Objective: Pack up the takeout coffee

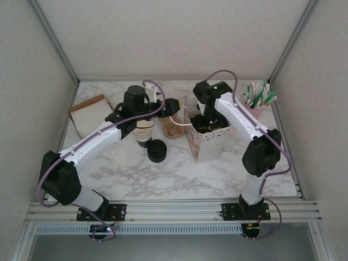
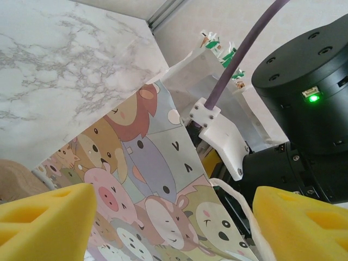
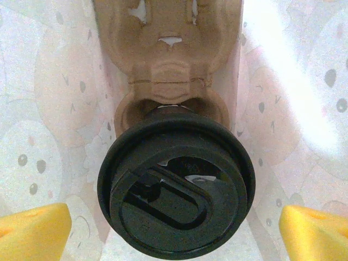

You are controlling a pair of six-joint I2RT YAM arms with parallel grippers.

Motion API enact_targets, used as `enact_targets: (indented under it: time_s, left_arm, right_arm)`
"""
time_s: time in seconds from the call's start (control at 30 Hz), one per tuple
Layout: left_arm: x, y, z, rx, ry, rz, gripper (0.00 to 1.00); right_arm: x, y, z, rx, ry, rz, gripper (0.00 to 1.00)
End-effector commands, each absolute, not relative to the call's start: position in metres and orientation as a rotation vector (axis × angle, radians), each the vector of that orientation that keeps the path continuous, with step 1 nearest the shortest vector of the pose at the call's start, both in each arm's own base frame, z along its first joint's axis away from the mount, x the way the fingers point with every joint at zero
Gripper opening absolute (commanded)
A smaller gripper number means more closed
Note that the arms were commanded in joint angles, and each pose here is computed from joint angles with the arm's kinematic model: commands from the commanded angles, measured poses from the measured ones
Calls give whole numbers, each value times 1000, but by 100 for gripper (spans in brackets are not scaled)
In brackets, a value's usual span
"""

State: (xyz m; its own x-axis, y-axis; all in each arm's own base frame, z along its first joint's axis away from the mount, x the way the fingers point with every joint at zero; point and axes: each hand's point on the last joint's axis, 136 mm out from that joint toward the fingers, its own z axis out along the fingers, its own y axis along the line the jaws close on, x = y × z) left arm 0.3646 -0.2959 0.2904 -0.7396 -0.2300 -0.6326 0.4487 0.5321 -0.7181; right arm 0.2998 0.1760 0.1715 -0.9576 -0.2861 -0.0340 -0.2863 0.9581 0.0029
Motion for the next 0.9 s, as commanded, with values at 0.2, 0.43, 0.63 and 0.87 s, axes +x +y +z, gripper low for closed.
enact_targets:
  time_s: [0.2,0.43,0.63,0.87]
  left_arm:
    - [364,-302,299,202,2054,-1238,76]
    - [364,-302,300,202,2053,-1236,76]
    - [364,-302,301,204,2050,-1235,76]
    - [365,-304,302,208,2049,-1239,76]
  right_arm:
    - [296,170,199,-425,3022,18,99]
    - [296,169,203,-422,3011,17,99]
    - [296,167,211,-417,2996,14,99]
    - [296,167,215,-412,2987,16,99]
